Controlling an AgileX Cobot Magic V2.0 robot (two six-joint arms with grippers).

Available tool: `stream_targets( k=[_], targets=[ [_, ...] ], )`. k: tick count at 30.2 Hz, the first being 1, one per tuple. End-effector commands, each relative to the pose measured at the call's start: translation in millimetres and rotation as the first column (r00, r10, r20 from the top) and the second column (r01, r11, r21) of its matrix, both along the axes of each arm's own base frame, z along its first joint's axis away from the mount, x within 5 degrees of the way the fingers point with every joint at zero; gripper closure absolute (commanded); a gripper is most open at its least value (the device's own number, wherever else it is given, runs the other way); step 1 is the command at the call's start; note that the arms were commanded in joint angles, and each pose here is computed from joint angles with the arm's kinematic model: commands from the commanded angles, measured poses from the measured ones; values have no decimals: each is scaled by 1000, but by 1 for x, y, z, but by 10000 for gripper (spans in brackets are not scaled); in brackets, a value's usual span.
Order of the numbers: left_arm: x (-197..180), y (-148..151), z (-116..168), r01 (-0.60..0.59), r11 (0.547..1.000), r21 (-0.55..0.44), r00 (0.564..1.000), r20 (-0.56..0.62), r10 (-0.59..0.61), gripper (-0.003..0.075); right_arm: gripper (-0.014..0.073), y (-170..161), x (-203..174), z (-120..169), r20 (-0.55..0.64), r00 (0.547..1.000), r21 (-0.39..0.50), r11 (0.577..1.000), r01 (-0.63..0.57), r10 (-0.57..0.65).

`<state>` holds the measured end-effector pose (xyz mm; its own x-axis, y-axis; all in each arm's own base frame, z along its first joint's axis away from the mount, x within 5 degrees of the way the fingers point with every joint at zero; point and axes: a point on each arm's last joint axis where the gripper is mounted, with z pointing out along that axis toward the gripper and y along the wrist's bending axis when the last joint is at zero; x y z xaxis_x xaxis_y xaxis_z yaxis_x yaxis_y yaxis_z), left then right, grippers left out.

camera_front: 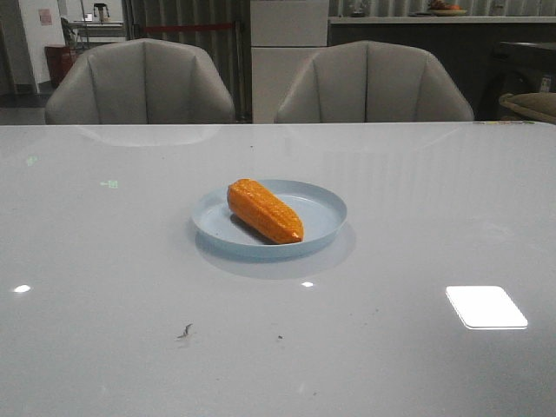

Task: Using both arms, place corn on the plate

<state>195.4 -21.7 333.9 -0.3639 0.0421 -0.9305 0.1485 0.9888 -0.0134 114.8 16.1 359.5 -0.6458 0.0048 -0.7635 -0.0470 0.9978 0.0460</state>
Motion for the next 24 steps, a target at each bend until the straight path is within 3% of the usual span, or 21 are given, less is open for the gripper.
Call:
stream_targets(
  k=[1, 5, 9, 24],
  targets=[
    [-16, 1, 18, -30, 999, -37, 970, 240, 38, 627, 25, 0, 3, 13, 95, 995, 8, 1000, 1, -1],
    [-34, 5, 8, -46, 998, -30, 943, 329, 53, 627, 25, 0, 3, 13, 95, 995, 8, 1000, 1, -1],
    [-54, 9, -7, -62, 997, 38, 916, 398, 41, 627, 25, 0, 3, 13, 95, 995, 8, 1000, 1, -1],
    [-113, 16, -75, -79, 995, 64, 881, 471, 40, 627, 25, 0, 3, 13, 95, 995, 8, 1000, 1, -1]
  ],
)
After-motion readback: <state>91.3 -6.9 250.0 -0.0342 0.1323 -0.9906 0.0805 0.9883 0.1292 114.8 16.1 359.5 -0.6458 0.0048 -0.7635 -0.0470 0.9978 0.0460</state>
